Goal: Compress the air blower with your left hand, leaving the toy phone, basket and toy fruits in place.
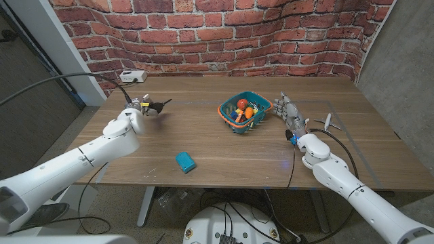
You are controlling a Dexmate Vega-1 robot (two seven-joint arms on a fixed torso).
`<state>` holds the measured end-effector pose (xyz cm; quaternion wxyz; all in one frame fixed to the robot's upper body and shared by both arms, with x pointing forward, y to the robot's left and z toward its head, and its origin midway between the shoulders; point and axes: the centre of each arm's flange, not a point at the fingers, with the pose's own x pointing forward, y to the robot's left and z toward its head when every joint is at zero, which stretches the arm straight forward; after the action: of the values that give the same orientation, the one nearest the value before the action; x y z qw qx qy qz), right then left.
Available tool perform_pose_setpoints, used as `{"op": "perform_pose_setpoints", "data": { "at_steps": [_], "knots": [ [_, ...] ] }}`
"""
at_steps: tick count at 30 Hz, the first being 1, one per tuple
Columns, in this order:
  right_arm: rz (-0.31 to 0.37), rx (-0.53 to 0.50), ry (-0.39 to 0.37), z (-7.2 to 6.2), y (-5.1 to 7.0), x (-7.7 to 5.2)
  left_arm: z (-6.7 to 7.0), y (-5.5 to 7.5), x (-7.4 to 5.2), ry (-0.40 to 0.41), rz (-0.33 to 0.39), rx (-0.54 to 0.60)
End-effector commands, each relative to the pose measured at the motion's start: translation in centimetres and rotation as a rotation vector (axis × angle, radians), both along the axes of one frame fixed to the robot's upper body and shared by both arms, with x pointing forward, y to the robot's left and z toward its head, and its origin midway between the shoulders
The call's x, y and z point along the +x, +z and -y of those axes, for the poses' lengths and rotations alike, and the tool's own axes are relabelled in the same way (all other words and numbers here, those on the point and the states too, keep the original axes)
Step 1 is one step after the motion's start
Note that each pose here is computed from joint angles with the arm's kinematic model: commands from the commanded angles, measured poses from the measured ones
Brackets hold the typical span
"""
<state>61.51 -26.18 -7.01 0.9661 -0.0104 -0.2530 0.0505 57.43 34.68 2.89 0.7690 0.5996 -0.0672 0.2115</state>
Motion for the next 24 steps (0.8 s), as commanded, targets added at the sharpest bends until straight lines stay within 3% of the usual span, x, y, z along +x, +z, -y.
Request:
{"op": "perform_pose_setpoints", "data": {
  "at_steps": [1,10,24],
  "knots": [
    [0.008,0.007,-0.005,0.0,-0.1,-0.4,0.6,1.0,-1.5,-0.12,0.151,-0.008],
    [0.014,0.013,-0.012,0.0,-0.2,-0.8,1.5,1.6,-1.6,-0.23,0.223,0.03],
    [0.018,0.022,-0.016,-0.1,-0.5,-1.0,3.7,1.4,-1.5,-0.347,0.245,0.095]
  ]
}}
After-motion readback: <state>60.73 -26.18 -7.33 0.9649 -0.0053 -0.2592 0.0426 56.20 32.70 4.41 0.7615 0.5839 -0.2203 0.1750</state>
